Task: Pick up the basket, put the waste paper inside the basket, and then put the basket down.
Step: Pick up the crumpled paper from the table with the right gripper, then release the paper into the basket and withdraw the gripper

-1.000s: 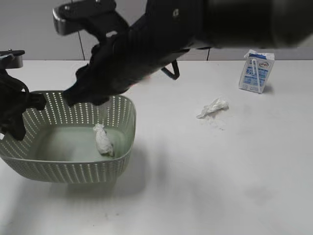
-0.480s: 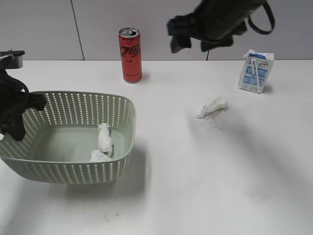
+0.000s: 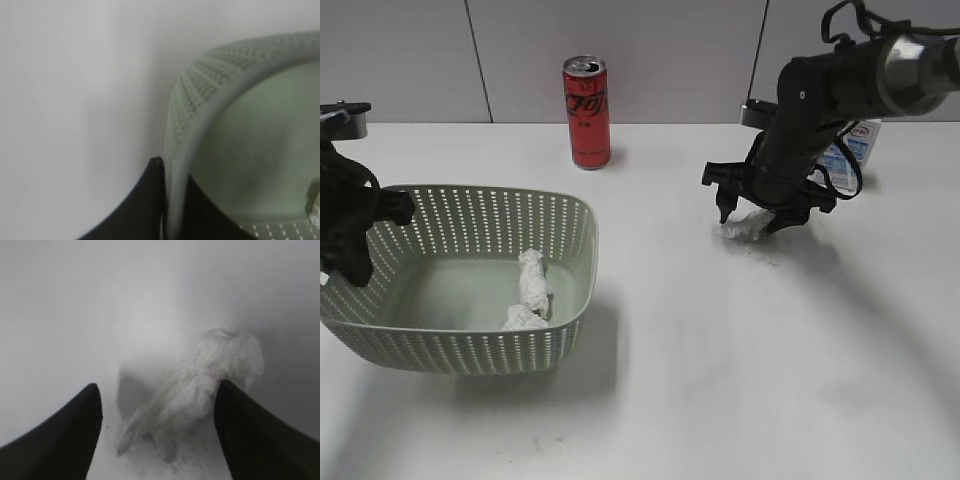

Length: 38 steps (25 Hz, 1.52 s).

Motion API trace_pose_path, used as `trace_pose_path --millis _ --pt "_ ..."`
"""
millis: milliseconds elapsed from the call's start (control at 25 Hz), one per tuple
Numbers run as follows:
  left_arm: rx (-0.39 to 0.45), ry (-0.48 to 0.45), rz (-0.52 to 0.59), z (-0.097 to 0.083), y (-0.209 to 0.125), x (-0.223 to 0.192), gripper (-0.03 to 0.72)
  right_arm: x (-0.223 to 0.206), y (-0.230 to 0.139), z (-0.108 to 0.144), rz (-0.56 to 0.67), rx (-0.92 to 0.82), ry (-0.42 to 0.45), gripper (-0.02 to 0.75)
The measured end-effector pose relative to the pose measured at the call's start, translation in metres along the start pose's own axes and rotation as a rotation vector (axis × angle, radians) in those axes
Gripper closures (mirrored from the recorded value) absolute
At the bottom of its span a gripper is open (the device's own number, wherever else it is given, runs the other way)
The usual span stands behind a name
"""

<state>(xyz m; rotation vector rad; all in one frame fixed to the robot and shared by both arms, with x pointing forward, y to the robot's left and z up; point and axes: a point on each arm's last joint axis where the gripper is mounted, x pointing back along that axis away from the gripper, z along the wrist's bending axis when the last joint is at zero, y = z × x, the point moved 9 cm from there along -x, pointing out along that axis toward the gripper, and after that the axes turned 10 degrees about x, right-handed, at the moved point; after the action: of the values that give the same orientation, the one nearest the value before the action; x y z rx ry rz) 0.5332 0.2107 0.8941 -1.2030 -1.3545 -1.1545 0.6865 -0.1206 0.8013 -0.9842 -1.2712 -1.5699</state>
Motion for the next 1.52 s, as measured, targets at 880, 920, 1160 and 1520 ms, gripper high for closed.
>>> trace_pose_path --millis 880,920,1160,1520 --pt "0.016 -0.027 -0.009 -0.005 0.002 0.0 0.688 0.201 -0.074 0.212 -0.381 0.827 0.364 0.728" --pt "0.017 -0.029 -0.009 -0.005 0.002 0.0 0.688 0.199 -0.087 0.225 -0.38 0.858 0.385 0.712" --pt "0.02 -0.033 -0.008 -0.006 0.001 0.0 0.688 0.16 -0.122 0.239 -0.287 0.931 0.375 0.241" --pt "0.024 -0.065 -0.008 -0.012 0.002 0.0 0.688 0.181 -0.04 0.149 -0.175 0.944 0.015 0.139"
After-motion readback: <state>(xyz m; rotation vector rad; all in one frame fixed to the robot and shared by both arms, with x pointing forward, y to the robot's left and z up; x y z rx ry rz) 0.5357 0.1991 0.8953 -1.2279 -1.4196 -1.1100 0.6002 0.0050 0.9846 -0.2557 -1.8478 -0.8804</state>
